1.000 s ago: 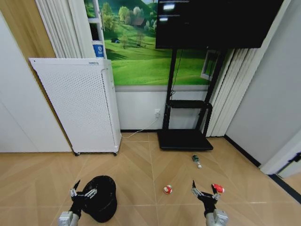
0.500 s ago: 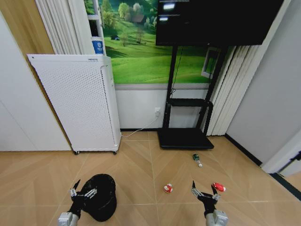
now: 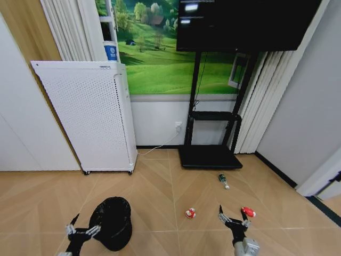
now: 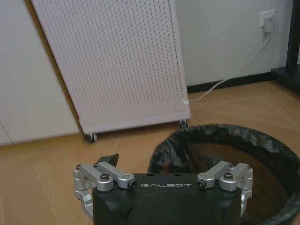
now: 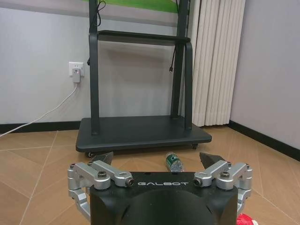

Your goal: Pick up the trash bin and place the garbage on the floor into it.

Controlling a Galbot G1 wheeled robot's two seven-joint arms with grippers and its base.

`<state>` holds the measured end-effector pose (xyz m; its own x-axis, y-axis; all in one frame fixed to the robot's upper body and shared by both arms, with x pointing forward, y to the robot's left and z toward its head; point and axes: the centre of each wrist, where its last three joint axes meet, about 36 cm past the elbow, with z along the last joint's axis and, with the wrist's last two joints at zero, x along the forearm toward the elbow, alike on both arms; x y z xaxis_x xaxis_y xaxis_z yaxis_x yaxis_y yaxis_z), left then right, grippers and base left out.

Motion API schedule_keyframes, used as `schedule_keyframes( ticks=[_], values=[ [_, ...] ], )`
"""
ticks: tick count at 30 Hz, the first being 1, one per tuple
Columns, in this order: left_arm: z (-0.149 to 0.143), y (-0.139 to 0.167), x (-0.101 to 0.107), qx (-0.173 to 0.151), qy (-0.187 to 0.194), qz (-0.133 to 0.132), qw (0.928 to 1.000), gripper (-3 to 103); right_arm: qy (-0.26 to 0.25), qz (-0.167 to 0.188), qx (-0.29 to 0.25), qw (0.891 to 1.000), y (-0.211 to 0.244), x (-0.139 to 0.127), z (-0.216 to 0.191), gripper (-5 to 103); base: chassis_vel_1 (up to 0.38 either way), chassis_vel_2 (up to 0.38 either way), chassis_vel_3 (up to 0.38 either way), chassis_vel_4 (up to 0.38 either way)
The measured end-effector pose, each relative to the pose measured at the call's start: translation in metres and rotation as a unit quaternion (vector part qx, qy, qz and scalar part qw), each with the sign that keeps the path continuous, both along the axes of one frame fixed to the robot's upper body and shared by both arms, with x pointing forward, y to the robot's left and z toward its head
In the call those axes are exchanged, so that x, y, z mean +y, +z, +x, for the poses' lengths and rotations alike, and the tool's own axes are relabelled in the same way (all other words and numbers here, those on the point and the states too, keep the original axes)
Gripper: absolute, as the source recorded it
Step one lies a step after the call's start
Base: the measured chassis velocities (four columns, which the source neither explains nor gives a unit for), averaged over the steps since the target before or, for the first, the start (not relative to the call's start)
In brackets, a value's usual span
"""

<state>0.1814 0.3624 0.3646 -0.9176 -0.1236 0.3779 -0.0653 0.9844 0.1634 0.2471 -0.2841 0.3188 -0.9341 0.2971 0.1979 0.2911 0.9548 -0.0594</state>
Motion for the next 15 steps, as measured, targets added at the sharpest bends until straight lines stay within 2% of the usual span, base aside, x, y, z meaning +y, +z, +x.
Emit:
schedule_keyframes(
  ticks=[1,2,4,9,11,15],
  values=[
    [-0.003,0.002,0.0,0.01,0.008,-0.028,0.9995,97,0.001,0.001,0.001,1.0,-0.002,0.001,0.0,100,0.0,0.0,0.0,0.0],
    [-0.004,0.003,0.001,0.011,0.014,-0.041,0.999,95,0.002,0.002,0.002,1.0,-0.003,0.001,0.0,100,0.0,0.0,0.0,0.0],
    [-0.004,0.002,0.002,0.01,0.02,-0.049,0.9985,97,0.004,0.003,0.002,1.0,-0.004,0.002,0.0,100,0.0,0.0,0.0,0.0],
    [-0.003,0.003,0.002,0.009,0.022,-0.05,0.9984,97,0.004,0.003,0.002,1.0,-0.004,0.003,0.0,100,0.0,0.0,0.0,0.0],
    [-0.003,0.004,0.004,0.009,0.024,-0.049,0.9985,100,0.005,0.004,0.0,1.0,-0.003,0.003,0.002,100,0.0,0.0,0.0,0.0],
    [-0.001,0.008,0.012,0.009,0.016,-0.043,0.9989,97,0.005,0.005,-0.002,1.0,-0.002,0.002,0.004,100,0.0,0.0,0.0,0.0]
  ],
)
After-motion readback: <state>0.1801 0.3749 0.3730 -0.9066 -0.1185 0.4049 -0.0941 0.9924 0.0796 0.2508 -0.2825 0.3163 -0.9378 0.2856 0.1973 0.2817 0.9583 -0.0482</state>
